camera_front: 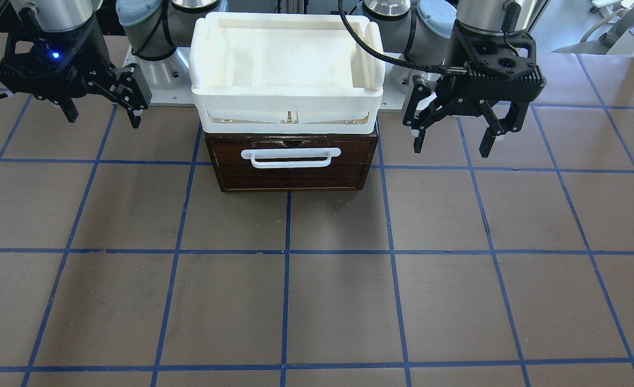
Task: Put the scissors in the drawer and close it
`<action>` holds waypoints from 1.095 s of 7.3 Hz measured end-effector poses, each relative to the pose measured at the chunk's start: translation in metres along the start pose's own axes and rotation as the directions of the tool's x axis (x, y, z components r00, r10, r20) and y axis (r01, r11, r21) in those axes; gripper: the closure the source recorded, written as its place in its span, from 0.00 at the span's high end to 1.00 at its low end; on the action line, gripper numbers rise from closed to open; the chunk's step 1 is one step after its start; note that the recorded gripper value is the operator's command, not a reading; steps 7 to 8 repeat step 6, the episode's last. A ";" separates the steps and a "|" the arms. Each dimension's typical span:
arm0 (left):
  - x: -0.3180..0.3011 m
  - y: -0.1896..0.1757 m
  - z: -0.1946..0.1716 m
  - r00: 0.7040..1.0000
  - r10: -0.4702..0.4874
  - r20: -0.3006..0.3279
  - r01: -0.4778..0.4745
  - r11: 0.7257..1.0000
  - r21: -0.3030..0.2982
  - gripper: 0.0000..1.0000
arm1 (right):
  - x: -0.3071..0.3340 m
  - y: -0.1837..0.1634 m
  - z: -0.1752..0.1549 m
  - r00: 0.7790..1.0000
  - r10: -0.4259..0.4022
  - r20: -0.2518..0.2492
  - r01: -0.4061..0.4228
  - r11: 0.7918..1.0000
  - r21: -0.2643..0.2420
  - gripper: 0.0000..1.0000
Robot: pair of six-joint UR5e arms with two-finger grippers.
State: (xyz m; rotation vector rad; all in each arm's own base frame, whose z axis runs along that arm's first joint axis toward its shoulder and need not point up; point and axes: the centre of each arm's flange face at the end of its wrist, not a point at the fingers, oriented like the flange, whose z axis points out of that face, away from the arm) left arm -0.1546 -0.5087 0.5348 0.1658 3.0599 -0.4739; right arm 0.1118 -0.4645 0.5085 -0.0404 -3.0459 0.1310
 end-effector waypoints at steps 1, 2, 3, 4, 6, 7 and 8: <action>0.002 -0.001 0.004 1.000 -0.001 -0.015 0.001 1.000 -0.004 1.00 | 0.000 0.000 0.000 1.000 0.000 -0.002 0.000 1.000 -0.001 1.00; 0.003 -0.001 0.006 1.000 -0.003 -0.025 0.003 1.000 -0.011 1.00 | 0.000 0.000 0.000 1.000 0.000 -0.003 0.000 1.000 -0.002 1.00; 0.004 0.000 0.007 1.000 -0.012 -0.029 0.012 1.000 -0.024 1.00 | 0.000 0.001 0.000 1.000 -0.001 -0.004 0.001 1.000 -0.002 1.00; 0.004 0.001 0.008 0.999 -0.027 -0.030 0.025 0.999 -0.042 1.00 | 0.000 0.001 0.000 1.000 -0.001 -0.004 0.001 1.000 -0.003 1.00; 0.004 0.004 0.011 0.999 -0.041 -0.028 0.039 0.997 -0.073 1.00 | 0.000 0.000 0.000 1.000 0.000 -0.003 0.000 1.000 -0.004 1.00; 0.004 0.004 0.011 0.999 -0.041 -0.028 0.039 0.997 -0.073 1.00 | 0.000 0.000 0.000 1.000 0.000 -0.003 0.000 1.000 -0.004 1.00; 0.004 0.004 0.011 0.999 -0.041 -0.028 0.039 0.997 -0.073 1.00 | 0.000 0.000 0.000 1.000 0.000 -0.003 0.000 1.000 -0.004 1.00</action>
